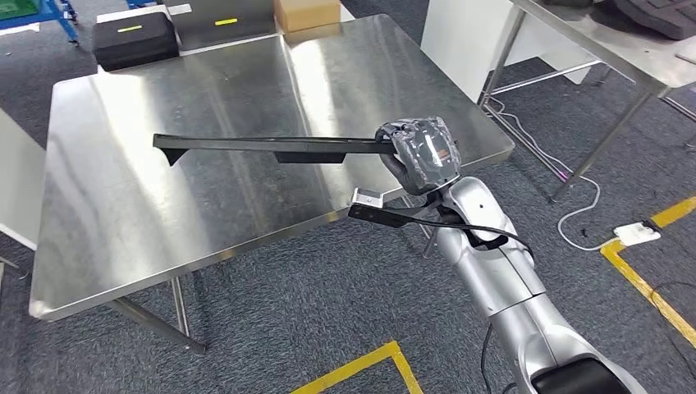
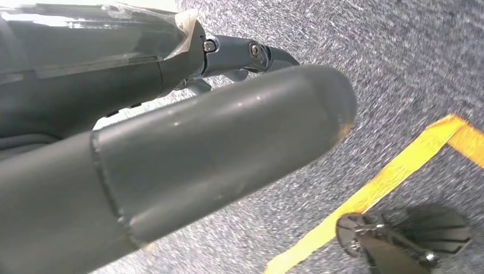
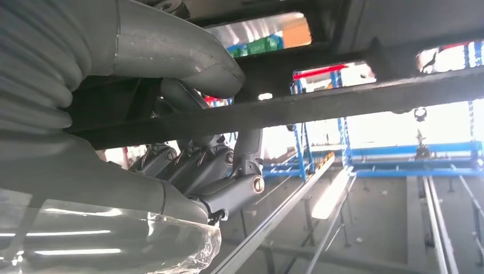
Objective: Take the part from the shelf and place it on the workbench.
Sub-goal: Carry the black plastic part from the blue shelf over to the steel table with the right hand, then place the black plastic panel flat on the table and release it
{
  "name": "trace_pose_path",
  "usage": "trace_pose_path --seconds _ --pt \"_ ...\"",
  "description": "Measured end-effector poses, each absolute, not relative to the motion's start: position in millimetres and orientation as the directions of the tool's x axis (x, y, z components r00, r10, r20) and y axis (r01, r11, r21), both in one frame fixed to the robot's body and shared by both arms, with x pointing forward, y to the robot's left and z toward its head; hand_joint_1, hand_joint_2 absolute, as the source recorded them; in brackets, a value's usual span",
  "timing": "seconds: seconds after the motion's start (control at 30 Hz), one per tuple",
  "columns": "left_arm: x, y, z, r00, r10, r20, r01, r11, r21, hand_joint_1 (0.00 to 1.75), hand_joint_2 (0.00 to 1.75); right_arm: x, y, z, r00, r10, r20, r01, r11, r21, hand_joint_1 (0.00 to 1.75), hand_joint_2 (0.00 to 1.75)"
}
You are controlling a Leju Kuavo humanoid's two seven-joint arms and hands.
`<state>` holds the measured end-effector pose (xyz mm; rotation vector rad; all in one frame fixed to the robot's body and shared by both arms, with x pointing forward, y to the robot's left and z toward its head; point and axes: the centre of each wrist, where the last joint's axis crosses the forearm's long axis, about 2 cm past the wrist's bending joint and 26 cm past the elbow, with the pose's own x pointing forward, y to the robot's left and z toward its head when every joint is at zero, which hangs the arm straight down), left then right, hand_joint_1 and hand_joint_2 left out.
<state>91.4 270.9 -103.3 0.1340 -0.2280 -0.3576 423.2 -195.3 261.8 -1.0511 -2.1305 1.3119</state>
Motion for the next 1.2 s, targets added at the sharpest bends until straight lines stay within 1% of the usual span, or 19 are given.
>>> trace_pose_path --seconds 0.2,0.43,0.6,0.83,0.97,1.2 --pt "96.2 269.6 -102.2 0.900 -0.377 0.218 0.348 0.923 0.163 0.00 0.00 422.4 -212.7 247.1 -0.596 0.802 -0.050 0.375 0.222 -0.900 1.62 1.75" --pt "98.7 273.5 -101.8 0.895 -0.393 0.210 0.361 0.916 0.175 0.00 0.00 426.5 -240.5 248.0 -0.547 0.837 -0.012 0.390 0.242 -0.888 1.62 1.75" --pt "102.7 273.1 -100.9 0.892 -0.395 0.219 0.362 0.915 0.177 0.00 0.00 425.4 -242.9 243.1 -0.547 0.836 -0.029 0.379 0.217 -0.900 1.62 1.75" --pt "106.6 279.4 -100.2 0.892 -0.383 0.239 0.340 0.918 0.204 0.00 0.00 435.3 -240.6 250.7 -0.538 0.843 0.010 0.379 0.252 -0.890 1.62 1.75" --pt "107.6 280.1 -99.9 0.888 -0.386 0.252 0.337 0.917 0.215 0.00 0.00 445.6 -246.3 257.1 -0.531 0.847 0.012 0.389 0.256 -0.885 1.62 1.75" --pt "108.1 277.8 -99.7 0.881 -0.378 0.283 0.324 0.920 0.220 0.00 0.00 465.7 -261.7 250.4 -0.530 0.846 0.065 0.299 0.258 -0.919 1.62 1.75"
